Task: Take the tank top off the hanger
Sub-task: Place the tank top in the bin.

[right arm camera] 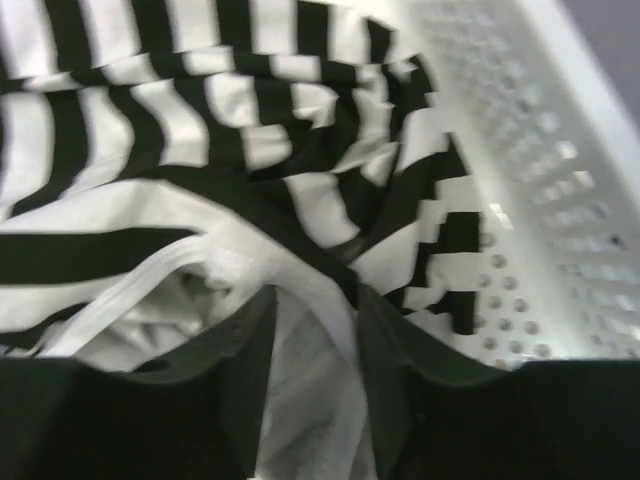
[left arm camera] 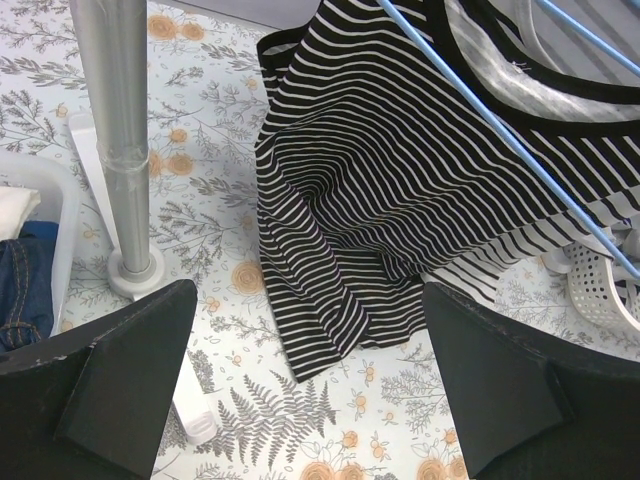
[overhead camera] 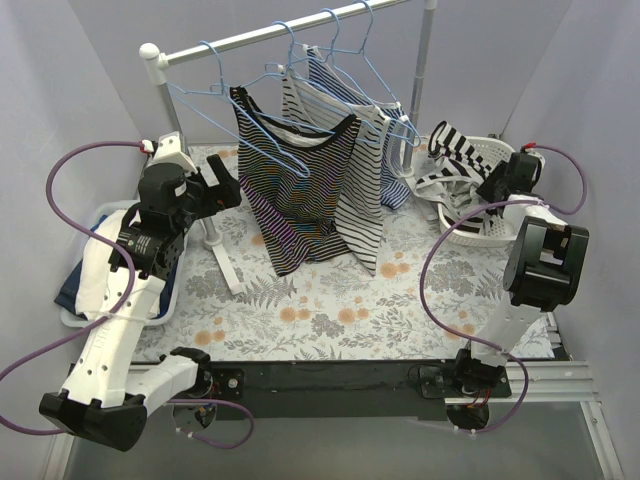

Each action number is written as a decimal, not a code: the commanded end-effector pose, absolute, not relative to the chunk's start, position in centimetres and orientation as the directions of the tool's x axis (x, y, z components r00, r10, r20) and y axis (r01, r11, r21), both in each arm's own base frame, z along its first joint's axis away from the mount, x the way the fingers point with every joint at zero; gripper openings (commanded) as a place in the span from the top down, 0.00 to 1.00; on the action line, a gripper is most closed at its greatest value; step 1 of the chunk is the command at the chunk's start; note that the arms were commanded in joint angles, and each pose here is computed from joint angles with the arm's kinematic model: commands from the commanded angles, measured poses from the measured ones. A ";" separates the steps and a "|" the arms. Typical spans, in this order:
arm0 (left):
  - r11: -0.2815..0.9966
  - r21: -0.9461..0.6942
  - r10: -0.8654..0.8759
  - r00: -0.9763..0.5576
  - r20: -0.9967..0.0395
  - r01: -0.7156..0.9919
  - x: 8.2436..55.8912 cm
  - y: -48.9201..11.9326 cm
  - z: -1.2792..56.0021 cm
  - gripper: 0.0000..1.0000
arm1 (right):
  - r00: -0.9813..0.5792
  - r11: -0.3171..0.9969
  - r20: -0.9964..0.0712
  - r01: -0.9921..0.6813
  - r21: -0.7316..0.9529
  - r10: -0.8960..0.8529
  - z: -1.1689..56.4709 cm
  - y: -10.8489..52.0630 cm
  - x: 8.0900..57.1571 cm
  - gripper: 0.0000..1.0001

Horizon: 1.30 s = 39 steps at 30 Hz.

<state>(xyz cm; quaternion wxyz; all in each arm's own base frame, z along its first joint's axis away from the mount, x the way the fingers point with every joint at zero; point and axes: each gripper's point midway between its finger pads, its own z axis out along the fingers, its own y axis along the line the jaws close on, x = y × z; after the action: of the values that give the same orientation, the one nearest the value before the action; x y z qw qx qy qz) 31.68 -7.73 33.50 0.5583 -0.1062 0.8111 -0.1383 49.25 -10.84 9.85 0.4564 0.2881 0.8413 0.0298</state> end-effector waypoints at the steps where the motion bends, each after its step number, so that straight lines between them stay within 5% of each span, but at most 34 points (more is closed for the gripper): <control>1: 0.936 -0.353 -0.335 -0.316 -0.888 -0.001 31.3 -7.6 34.6 0.02 | -0.368 0.897 -0.818 0.174 0.406 0.441 15.9 -6.1 50.5 0.50; 10: 0.935 -0.354 -0.334 -0.322 -0.886 0.003 31.1 -7.6 34.5 0.02 | -0.347 0.885 -0.842 -0.066 0.461 0.412 18.8 -0.3 52.0 0.44; 22: 0.936 -0.352 -0.335 -0.313 -0.889 -0.003 30.9 -7.4 35.0 0.02 | -0.416 0.897 -0.823 -0.034 0.440 0.387 14.8 1.5 55.9 0.35; 25: 0.937 -0.348 -0.333 -0.314 -0.889 -0.007 30.8 -7.3 35.1 0.02 | -0.430 0.906 -0.819 -0.003 0.423 0.380 13.8 1.3 56.0 0.47; 30: 0.938 -0.346 -0.333 -0.311 -0.890 -0.014 30.7 -7.2 35.0 0.02 | -0.394 0.906 -0.839 -0.035 0.422 0.376 15.3 1.9 55.9 0.99; 39: 0.939 -0.344 -0.330 -0.305 -0.893 -0.008 30.7 -7.1 35.3 0.02 | -0.206 0.909 -0.885 0.083 0.409 0.417 20.6 -1.0 54.0 0.99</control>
<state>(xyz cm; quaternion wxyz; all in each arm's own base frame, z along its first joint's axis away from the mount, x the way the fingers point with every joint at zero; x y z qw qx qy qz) 31.38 -7.63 33.75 0.5634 -0.1063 0.8073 -0.1400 54.34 1.09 12.99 0.5166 0.1340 0.8280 0.1722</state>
